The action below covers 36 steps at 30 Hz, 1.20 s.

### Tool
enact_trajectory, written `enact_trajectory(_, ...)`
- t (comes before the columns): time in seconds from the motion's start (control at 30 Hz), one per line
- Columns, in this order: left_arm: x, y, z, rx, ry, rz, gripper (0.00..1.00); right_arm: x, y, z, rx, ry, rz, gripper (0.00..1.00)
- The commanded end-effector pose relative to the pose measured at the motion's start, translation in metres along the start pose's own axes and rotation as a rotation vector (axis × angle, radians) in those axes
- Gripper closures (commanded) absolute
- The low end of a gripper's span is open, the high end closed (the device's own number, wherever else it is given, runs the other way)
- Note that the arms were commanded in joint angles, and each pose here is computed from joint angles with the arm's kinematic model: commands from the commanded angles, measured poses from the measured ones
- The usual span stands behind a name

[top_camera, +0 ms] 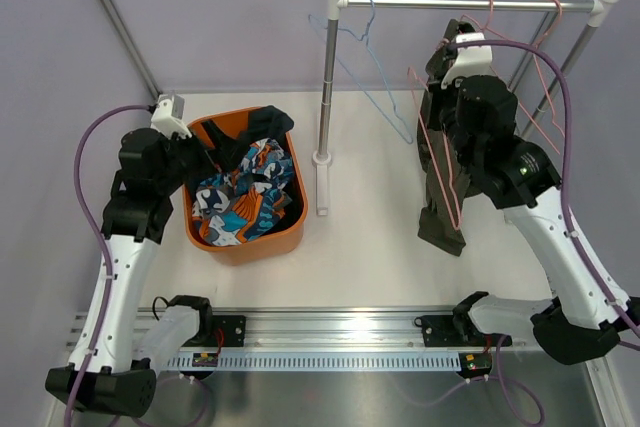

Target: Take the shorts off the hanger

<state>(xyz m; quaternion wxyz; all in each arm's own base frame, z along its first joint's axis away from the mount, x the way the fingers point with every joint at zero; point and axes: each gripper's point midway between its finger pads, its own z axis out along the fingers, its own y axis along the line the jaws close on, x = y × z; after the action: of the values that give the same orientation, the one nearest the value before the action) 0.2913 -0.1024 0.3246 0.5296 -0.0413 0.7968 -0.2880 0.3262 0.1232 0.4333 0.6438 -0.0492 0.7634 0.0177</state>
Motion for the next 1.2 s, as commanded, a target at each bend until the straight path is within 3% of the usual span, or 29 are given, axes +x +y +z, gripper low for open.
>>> enact_trajectory(0.0,0.017,-0.001,-0.004,0.037,0.033,0.032,0.01,-0.053,0.02,0.013,-0.187,-0.161,-0.049,1.0)
enact_trajectory(0.73,0.069,0.027,-0.029,-0.022,0.012,0.133,0.01,-0.085,0.011,0.129,-0.279,-0.154,-0.132,1.0)
enact_trajectory(1.17,0.071,0.025,-0.028,-0.013,0.029,0.136,0.01,-0.037,0.043,0.148,-0.407,-0.031,-0.006,1.0)
